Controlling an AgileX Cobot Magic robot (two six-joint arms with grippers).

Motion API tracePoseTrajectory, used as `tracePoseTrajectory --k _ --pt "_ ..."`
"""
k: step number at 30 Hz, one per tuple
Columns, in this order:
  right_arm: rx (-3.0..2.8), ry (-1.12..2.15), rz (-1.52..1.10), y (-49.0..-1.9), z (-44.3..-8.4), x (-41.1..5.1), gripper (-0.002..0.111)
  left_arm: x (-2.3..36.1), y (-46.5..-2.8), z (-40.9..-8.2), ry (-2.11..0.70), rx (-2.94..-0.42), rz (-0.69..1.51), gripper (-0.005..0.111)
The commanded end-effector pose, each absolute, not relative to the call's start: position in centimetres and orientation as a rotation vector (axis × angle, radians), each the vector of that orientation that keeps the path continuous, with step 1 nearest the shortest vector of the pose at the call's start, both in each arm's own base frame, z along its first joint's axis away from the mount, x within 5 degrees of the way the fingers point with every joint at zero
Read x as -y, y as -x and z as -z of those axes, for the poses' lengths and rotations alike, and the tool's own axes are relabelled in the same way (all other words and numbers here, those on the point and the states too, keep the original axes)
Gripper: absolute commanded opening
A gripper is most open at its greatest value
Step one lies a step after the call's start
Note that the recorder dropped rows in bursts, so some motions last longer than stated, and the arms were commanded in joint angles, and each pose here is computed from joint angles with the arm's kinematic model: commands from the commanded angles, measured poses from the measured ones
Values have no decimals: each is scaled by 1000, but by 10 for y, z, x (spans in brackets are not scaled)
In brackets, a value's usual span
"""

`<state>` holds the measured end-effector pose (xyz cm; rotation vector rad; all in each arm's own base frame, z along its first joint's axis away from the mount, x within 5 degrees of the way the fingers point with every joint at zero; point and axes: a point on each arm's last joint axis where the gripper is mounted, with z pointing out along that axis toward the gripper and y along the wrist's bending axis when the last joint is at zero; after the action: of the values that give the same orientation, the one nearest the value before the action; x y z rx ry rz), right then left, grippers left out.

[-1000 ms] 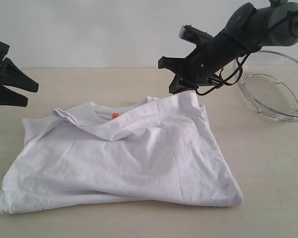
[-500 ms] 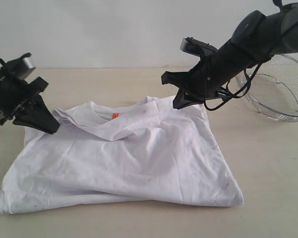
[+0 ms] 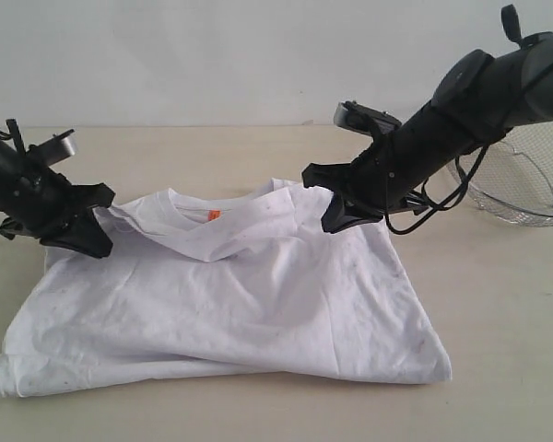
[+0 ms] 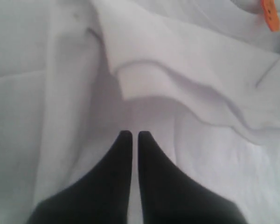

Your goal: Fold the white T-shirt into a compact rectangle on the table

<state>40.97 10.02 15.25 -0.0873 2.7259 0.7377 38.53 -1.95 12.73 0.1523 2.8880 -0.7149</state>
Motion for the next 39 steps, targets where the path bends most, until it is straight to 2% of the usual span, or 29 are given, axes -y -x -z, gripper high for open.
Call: tracePoseTrajectory --k 1,8,14,20,25,29,32,36,39 --pt "-2699 109 -761 -409 -159 -102 0 17 -389 -126 -192 -2869 615 4" --pt "-2692 111 -758 -409 -159 -102 0 7 -390 -123 -226 -2887 444 4" --pt "-2695 116 -761 -409 -159 -102 0 -2 -393 -123 -148 -2886 317 4" --pt "-2694 119 -760 -409 -159 -102 0 -7 -395 -127 -36 -2870 311 4" --pt "-2694 119 -760 -409 -159 -102 0 -22 -396 -144 85 -2803 296 4" --pt "-2694 119 -760 -409 -159 -102 0 -33 -395 -159 175 -2748 333 4" --pt "-2692 117 -757 -409 -159 -102 0 -28 -388 -168 135 -2778 442 4" --pt "-2687 114 -751 -410 -159 -102 0 2 -375 -179 -164 -2805 776 4" --pt "-2688 115 -753 -410 -159 -102 0 20 -369 -174 -323 -2875 749 4"
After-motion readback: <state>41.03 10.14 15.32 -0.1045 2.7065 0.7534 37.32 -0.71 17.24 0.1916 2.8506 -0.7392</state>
